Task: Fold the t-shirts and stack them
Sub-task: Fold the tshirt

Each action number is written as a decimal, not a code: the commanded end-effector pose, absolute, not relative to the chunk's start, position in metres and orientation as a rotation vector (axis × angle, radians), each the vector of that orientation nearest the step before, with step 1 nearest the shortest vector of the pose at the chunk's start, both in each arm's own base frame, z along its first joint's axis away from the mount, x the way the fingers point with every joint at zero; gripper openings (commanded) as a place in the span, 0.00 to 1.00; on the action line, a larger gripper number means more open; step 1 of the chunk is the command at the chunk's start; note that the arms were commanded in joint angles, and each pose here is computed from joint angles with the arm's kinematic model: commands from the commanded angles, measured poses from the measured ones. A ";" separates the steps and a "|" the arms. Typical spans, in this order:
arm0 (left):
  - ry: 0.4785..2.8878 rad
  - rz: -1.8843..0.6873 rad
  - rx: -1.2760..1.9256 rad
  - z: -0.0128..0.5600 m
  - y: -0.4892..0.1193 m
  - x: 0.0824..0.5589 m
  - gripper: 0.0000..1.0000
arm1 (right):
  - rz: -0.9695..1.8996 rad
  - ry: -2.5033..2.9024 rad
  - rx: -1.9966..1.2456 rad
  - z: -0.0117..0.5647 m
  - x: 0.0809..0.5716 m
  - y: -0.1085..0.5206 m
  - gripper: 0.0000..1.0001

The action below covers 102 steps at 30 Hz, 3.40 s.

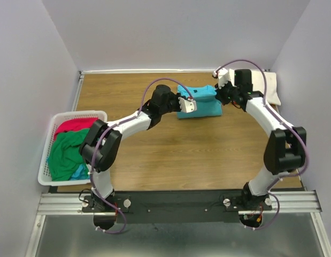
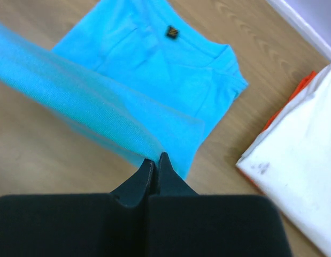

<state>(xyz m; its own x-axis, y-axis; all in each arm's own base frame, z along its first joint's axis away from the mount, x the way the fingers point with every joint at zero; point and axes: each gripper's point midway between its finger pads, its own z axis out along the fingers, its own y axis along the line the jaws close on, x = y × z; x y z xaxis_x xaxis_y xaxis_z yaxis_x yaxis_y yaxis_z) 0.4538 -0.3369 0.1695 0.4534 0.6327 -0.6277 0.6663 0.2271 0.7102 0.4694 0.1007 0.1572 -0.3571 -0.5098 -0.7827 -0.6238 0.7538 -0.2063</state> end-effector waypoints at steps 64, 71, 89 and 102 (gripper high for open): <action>1.407 -0.243 1.440 0.130 -0.346 0.471 0.00 | 0.026 2.191 -0.856 0.121 0.484 0.057 0.00; 1.444 -0.245 1.379 0.146 -0.333 0.458 0.00 | 0.063 2.205 -0.857 0.108 0.497 0.063 0.00; 1.670 -0.291 1.260 0.133 -0.313 0.445 0.00 | 0.205 2.220 -0.797 0.087 0.530 0.086 0.09; 1.995 -0.054 0.824 0.112 -0.256 0.486 0.79 | 0.213 2.234 -0.574 0.102 0.558 0.088 0.67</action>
